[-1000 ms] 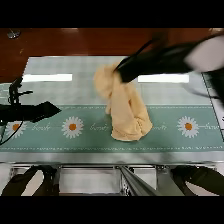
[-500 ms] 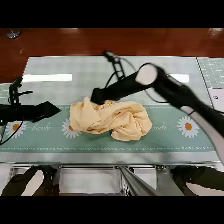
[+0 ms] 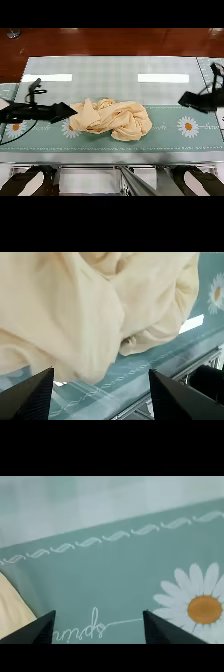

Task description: Fold the shirts.

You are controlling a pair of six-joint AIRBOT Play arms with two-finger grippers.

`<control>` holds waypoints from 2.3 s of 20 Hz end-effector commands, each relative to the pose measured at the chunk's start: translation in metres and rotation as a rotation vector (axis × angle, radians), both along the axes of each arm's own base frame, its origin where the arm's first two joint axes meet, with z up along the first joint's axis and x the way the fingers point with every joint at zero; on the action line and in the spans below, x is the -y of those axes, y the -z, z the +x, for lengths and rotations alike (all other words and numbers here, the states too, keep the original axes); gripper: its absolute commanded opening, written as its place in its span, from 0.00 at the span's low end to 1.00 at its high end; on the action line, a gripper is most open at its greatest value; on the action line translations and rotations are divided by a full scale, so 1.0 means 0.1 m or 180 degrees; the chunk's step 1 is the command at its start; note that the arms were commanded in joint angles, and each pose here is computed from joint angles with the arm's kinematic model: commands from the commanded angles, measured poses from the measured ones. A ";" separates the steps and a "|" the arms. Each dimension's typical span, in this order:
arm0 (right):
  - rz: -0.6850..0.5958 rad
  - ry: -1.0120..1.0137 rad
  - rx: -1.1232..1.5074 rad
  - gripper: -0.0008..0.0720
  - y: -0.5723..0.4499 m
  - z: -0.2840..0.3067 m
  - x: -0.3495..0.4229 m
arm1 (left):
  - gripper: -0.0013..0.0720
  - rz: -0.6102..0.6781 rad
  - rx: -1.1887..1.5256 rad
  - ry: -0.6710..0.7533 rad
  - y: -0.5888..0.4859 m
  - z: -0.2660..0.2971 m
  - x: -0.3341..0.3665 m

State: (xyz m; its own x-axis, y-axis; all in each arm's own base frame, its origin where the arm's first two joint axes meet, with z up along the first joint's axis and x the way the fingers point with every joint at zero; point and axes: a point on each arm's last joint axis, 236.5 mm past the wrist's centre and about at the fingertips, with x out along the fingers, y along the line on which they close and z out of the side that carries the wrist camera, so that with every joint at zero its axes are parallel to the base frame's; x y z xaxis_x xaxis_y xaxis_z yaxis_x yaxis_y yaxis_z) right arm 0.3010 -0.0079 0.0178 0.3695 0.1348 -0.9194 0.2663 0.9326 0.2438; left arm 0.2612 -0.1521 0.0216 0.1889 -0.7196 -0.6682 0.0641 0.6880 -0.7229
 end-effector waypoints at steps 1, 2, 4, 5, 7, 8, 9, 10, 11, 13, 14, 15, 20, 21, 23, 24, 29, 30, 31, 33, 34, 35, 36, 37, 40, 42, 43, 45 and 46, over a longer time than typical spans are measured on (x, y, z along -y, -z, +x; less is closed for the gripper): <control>0.0521 0.0365 0.0051 0.86 0.38 -0.39 -0.07 | 0.98 0.0484 -0.0272 0.0451 0.46 0.01 0.28; 0.0590 0.0314 0.0010 0.86 0.43 -0.46 -0.16 | 0.98 0.0770 -0.0404 0.0532 0.61 0.05 0.26; 0.0631 0.0179 -0.0082 0.86 0.51 -0.54 -0.29 | 0.97 0.0882 -0.0500 0.0596 0.69 0.21 0.40; 0.0633 0.0111 -0.0118 0.86 0.54 -0.58 -0.35 | 0.97 0.0878 -0.0564 0.0614 0.73 0.27 0.50; 0.0695 -0.0014 -0.0235 0.86 0.63 -0.67 -0.52 | 0.45 0.0896 -0.0689 0.0832 0.85 0.27 0.66; 0.0784 -0.0092 -0.0280 0.86 0.65 -0.72 -0.66 | 0.05 0.0894 -0.0679 0.1010 0.87 0.26 0.71; 0.0891 -0.0193 -0.0312 0.86 0.65 -0.76 -0.82 | 0.04 0.0912 -0.0639 0.1083 0.85 0.30 0.72; 0.0972 -0.0302 -0.0346 0.86 0.66 -0.81 -0.96 | 0.04 0.0953 -0.0570 0.1086 0.81 0.36 0.69; 0.1025 -0.0387 -0.0376 0.86 0.67 -0.85 -1.09 | 0.04 0.0996 -0.0515 0.1086 0.77 0.41 0.65; 0.1171 -0.0467 -0.0365 0.86 0.66 -0.88 -1.34 | 0.04 0.1005 -0.0463 0.1106 0.70 0.47 0.60; 0.1214 -0.0549 -0.0348 0.86 0.66 -0.88 -1.46 | 0.04 0.1002 -0.0450 0.1107 0.68 0.48 0.58; 0.1199 -0.0637 -0.0356 0.86 0.71 -0.88 -1.55 | 0.04 0.1001 -0.0446 0.1104 0.68 0.48 0.58; 0.1251 -0.0461 -0.0415 0.86 0.98 -0.60 -1.68 | 0.05 0.0997 -0.0466 0.1125 0.68 0.46 0.58; 0.1350 -0.0482 -0.0490 0.86 1.00 -0.59 -1.75 | 0.05 0.0997 -0.0465 0.1124 0.68 0.46 0.58; 0.1547 -0.0498 -0.0606 0.86 1.05 -0.59 -1.89 | 0.05 0.0986 -0.0463 0.1120 0.67 0.47 0.59; 0.1619 -0.0446 -0.0634 0.78 1.09 -0.57 -1.93 | 0.05 0.0986 -0.0463 0.1120 0.67 0.47 0.59; 0.1754 -0.0830 -0.0281 0.04 0.69 -0.21 -1.96 | 0.05 0.0929 -0.0183 0.0986 0.34 0.76 0.48; 0.1708 -0.0933 -0.0048 0.04 0.37 0.03 -1.88 | 0.05 0.0850 0.0074 0.0816 0.04 0.96 0.44; 0.1648 -0.0977 0.0246 0.04 -0.02 0.29 -1.79 | 0.04 0.0737 0.0392 0.0578 -0.34 1.19 0.40; 0.1462 -0.1033 0.1100 0.04 -1.11 0.83 -1.58 | 0.05 0.0370 0.1268 -0.0126 -1.43 1.67 0.27; 0.1368 -0.1124 0.1565 0.04 -1.75 0.98 -1.53 | 0.05 0.0175 0.1774 -0.0488 -2.07 1.80 0.14; 0.1250 -0.1257 0.1982 0.04 -2.37 1.00 -1.51 | 0.05 0.0065 0.2222 -0.0755 -2.63 1.80 0.00; 0.1099 -0.1399 0.2303 0.04 -2.86 0.93 -1.50 | 0.05 0.0026 0.2633 -0.0957 -3.13 1.71 -0.14; 0.0928 -0.1532 0.2577 0.04 -3.29 0.78 -1.49 | 0.05 0.0002 0.3007 -0.1134 -3.59 1.53 -0.30; 0.0354 -0.1793 0.3206 0.04 -4.20 0.09 -1.41 | 0.04 0.0319 0.3815 -0.1522 -4.41 0.79 -0.77; -0.0065 -0.1755 0.3441 0.04 -4.45 -0.35 -1.26 | 0.05 0.0658 0.4208 -0.1724 -4.72 0.27 -0.97; -0.0215 -0.1712 0.3459 0.04 -4.47 -0.54 -1.18 | 0.04 0.0792 0.4362 -0.1794 -4.82 0.04 -1.03; -0.0346 -0.1617 0.3321 0.04 -4.39 -0.89 -1.08 | 0.04 0.1051 0.4519 -0.1801 -4.88 -0.37 -1.04; -0.0386 -0.1625 0.3180 0.04 -4.29 -1.03 -1.05 | 0.05 0.1186 0.4449 -0.1715 -4.78 -0.50 -1.01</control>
State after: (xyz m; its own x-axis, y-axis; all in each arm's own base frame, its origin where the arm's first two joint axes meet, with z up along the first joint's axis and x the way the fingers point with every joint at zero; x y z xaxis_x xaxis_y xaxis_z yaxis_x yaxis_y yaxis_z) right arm 0.2470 0.1179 0.4515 0.8385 0.5030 -0.2096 -0.4943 0.8640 0.0959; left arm 0.2683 -0.0614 0.4895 0.9516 -0.2888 0.1051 0.3047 0.9312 -0.1999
